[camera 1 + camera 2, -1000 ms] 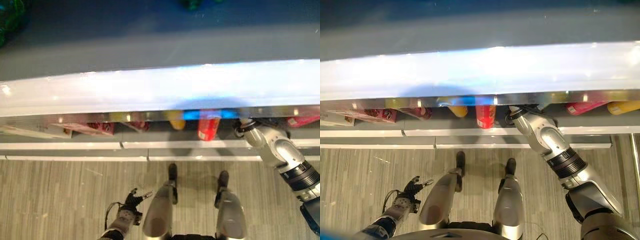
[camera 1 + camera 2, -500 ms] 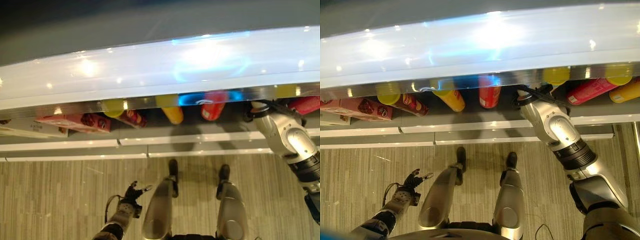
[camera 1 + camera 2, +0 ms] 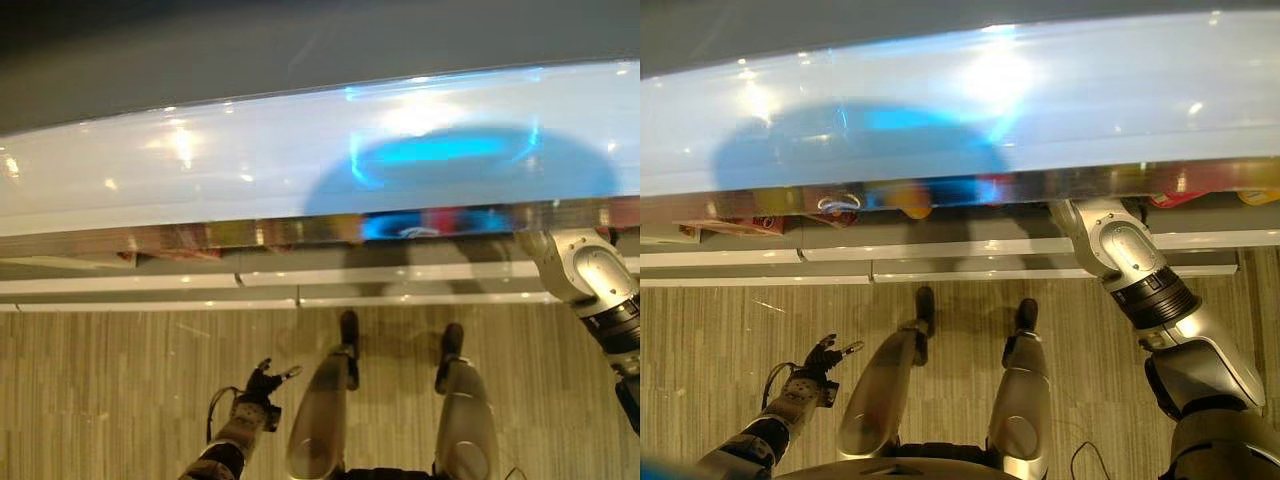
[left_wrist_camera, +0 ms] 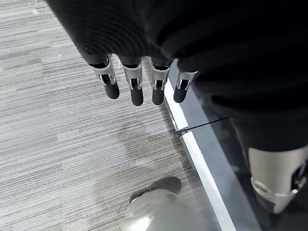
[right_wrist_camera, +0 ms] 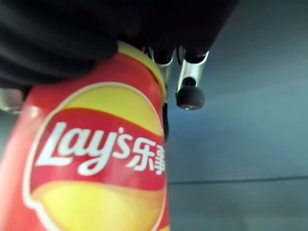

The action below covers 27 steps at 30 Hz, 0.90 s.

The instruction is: Put the goods on the table back onto the shelves and tidy them up.

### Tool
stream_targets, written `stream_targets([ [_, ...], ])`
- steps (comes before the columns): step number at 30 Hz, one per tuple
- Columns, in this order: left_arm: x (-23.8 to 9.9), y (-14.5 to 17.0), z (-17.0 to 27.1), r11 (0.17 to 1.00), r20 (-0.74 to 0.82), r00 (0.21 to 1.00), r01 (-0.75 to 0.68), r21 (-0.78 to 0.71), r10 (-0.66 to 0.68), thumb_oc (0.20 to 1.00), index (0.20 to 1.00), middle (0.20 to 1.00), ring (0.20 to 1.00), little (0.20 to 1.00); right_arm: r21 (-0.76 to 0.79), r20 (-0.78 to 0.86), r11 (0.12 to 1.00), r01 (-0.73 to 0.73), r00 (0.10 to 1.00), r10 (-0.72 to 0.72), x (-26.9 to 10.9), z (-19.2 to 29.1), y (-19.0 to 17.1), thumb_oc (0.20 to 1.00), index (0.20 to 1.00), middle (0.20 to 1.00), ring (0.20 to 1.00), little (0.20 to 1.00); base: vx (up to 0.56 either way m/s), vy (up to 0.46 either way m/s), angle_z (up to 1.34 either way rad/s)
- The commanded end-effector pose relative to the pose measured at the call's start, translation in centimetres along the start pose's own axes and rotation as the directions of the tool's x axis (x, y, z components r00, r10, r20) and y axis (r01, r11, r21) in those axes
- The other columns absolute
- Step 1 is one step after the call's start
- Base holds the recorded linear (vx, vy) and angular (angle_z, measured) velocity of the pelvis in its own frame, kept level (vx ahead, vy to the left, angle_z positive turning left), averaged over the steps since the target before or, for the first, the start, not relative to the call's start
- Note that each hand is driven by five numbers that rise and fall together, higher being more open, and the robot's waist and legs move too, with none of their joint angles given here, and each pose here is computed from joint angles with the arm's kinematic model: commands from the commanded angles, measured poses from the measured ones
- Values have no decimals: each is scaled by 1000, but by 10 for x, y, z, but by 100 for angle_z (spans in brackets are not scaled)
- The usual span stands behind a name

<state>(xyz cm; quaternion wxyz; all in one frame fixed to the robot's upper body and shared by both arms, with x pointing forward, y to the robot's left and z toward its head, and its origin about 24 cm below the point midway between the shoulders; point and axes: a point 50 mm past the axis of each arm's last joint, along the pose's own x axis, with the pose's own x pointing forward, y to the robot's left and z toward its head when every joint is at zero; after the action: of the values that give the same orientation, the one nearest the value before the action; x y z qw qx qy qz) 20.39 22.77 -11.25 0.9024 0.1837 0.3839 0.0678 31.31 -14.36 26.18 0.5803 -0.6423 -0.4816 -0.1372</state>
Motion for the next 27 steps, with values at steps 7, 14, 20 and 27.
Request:
stream_targets([
  [7,0,11,-8,999,-25,998,-48,24,49,1000,1000,1000,1000,1000,-17,53,996,90,995,-89,16,8,-12,200,200,200,200,200,0,0,0],
  [14,1,10,-4,998,-21,998,-56,18,56,1000,1000,1000,1000,1000,5,69,997,83,994,-83,18,15,-7,200,200,200,200,200,-2,0,-1],
  [20,3,10,-1,998,-15,998,-62,14,62,1000,1000,1000,1000,1000,-11,66,993,114,991,-113,22,13,-11,200,200,200,200,200,0,0,0],
  [27,5,12,6,997,-5,997,-71,1,71,1000,1000,1000,1000,1000,-35,58,984,174,983,-172,31,9,-23,200,200,200,200,200,0,0,0],
])
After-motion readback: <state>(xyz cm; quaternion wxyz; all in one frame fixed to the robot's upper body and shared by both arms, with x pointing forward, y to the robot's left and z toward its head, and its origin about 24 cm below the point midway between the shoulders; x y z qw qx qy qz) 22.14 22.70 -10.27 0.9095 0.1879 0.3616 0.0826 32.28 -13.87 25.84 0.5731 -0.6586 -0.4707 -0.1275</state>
